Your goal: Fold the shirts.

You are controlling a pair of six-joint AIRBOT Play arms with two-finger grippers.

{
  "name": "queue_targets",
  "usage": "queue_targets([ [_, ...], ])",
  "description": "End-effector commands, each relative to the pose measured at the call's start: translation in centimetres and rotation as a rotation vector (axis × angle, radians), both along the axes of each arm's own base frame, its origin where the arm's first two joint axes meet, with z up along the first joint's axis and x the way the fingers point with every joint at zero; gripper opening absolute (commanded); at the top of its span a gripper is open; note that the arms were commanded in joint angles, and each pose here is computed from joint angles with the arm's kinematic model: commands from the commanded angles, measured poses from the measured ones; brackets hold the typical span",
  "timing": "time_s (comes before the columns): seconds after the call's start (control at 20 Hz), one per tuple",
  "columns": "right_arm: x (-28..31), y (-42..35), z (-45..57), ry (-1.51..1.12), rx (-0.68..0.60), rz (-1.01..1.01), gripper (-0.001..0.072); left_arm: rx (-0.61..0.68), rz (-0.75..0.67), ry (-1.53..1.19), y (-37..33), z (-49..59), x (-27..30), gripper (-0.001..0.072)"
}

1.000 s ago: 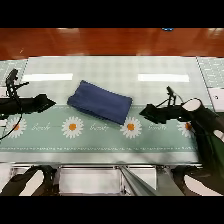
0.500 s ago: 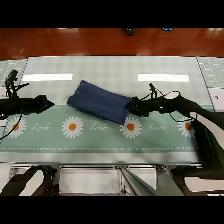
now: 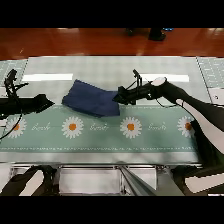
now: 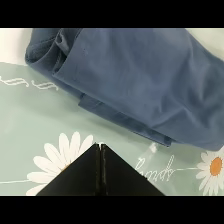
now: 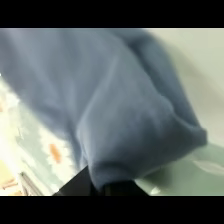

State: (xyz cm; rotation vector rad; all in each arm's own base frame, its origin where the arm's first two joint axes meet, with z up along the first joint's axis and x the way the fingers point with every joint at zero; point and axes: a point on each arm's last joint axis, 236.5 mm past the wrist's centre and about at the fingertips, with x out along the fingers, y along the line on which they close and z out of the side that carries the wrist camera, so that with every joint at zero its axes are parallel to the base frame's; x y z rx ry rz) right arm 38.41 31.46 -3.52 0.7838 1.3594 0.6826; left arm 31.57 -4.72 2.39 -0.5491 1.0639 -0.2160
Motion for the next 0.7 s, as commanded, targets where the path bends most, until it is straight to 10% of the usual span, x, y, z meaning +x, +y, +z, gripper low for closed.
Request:
queue_targets([
  [0.0, 2.6, 0.3, 5.8, -0.11, -0.019, 0.075, 0.0028, 0.001, 0.001, 0.0, 0.0, 0.0, 0.0, 0.002],
  [0.65, 7.6, -20.9, 26.8, -0.377, -0.288, -0.189, 0.0028, -0.001, -0.004, 0.002, -0.1, 0.0, -0.1, 0.002],
])
